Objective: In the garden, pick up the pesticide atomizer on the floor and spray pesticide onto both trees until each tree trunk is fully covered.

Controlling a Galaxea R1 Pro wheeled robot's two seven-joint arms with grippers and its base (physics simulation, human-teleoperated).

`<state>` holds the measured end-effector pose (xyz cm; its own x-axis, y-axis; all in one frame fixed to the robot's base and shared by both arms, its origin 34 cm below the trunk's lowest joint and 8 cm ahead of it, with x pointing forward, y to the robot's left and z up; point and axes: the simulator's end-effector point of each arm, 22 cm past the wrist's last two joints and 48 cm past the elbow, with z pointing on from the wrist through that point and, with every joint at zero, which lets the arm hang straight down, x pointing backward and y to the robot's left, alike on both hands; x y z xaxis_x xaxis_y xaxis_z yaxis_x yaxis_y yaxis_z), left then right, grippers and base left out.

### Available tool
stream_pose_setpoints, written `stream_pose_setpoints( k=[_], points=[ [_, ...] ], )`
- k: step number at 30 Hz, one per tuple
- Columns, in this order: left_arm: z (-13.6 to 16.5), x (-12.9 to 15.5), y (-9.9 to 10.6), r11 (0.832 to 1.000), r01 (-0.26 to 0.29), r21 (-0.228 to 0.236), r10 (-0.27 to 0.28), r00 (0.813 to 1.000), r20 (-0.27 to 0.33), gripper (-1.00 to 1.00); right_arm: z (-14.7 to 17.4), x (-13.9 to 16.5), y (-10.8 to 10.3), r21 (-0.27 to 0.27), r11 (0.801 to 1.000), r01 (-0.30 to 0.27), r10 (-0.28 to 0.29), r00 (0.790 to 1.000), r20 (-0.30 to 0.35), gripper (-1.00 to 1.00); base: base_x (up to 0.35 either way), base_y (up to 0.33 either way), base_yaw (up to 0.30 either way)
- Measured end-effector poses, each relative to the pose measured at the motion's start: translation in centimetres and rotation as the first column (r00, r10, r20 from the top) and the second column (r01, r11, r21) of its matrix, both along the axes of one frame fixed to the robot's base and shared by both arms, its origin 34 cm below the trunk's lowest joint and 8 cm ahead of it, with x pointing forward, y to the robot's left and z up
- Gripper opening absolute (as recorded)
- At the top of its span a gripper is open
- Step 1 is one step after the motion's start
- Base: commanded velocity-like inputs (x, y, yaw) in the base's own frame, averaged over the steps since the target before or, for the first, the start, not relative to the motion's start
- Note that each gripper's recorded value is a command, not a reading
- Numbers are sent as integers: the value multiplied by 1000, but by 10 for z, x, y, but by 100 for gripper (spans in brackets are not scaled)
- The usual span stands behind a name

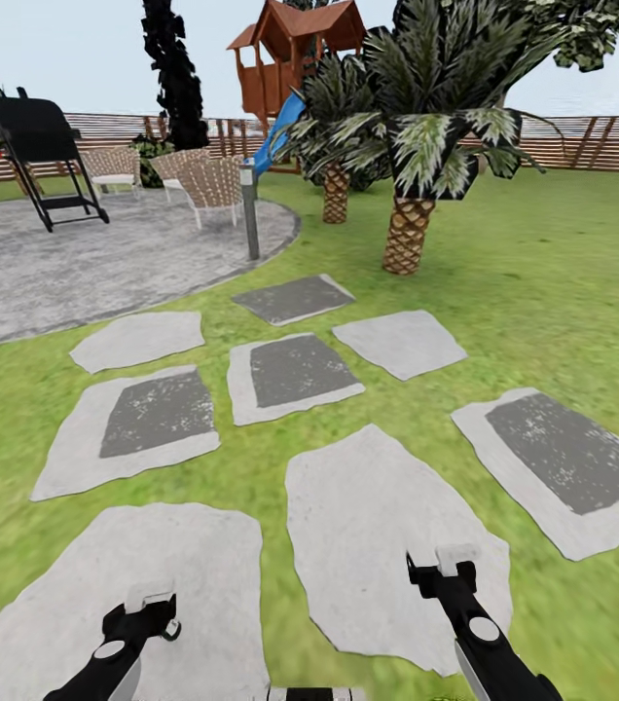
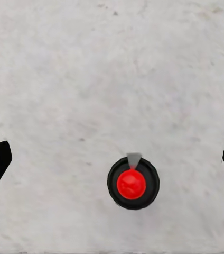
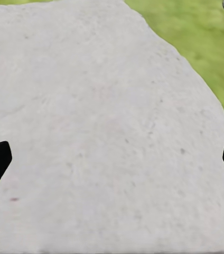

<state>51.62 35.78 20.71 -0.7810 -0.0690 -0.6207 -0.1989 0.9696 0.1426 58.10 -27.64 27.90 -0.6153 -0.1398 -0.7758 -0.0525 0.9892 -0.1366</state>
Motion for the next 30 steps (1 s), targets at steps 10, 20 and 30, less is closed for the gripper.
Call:
stream_pose_setpoints(
  k=[10,20,30],
  points=[
    [-23,-17,3,1000,0,5,1,999,-50,100,-26,-12,0,1,1000,2,-2,999,-50,100,0,0,-2],
    [-40,-27,4,1000,7,14,-6,999,-47,100,-54,-27,-1,1,1000,4,-4,994,-107,100,0,0,-1],
    [-62,-44,3,1000,10,11,-9,995,-96,100,-80,-43,-1,1,1000,3,-3,987,-160,100,0,0,-136]
  ],
)
